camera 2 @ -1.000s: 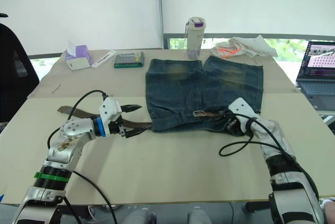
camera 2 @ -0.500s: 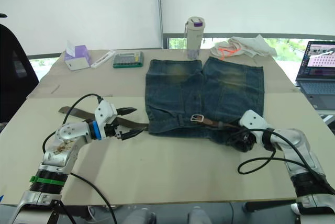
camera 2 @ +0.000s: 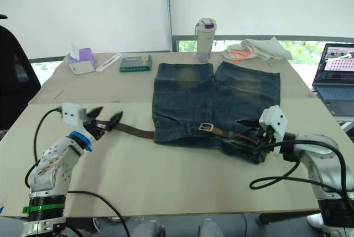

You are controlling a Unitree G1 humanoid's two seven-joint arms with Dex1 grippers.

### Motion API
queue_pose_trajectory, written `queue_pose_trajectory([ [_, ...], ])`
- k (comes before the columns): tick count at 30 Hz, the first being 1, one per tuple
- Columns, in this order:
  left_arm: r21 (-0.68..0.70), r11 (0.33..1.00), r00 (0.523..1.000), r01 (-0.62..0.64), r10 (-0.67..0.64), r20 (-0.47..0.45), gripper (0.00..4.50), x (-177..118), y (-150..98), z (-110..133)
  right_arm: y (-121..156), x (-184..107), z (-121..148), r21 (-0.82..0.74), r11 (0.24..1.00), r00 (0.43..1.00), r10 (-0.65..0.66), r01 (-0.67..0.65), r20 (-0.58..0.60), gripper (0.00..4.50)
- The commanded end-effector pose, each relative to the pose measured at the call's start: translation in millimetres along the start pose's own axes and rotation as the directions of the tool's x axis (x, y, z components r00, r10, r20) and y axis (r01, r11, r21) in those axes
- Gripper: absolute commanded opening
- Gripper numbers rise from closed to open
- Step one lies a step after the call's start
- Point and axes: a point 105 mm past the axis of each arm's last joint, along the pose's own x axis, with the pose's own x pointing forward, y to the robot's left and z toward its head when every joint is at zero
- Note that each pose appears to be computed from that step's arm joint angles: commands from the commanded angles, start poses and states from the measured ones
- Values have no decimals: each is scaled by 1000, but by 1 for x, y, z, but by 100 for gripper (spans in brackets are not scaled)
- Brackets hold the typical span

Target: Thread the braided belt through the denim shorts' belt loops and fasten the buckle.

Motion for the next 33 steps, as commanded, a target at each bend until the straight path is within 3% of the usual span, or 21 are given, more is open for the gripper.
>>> queue_pose_trajectory([
  [1, -71, 945, 947, -320, 320, -12, 450, -5, 47, 2, 17, 15, 29, -27, 998, 993, 61, -58, 103, 446],
  [4, -120, 877, 885, -465, 460, -68, 450, -4, 71, -3, 27, 27, 45, -36, 994, 980, 109, -104, 167, 446],
  [12, -46, 799, 782, -600, 573, -244, 450, 19, 91, -25, 34, 47, 56, -64, 987, 968, 156, -146, 196, 446],
  [22, -66, 838, 797, -542, 488, -358, 450, 46, 78, -51, 32, 51, 61, -72, 990, 965, 137, -124, 223, 446],
  [25, -62, 846, 802, -530, 477, -359, 369, 50, 77, -52, 33, 52, 62, -70, 990, 964, 136, -123, 227, 450],
  [33, -28, 852, 800, -522, 478, -363, 96, 57, 78, -54, 31, 55, 62, -76, 990, 964, 134, -119, 229, 450],
])
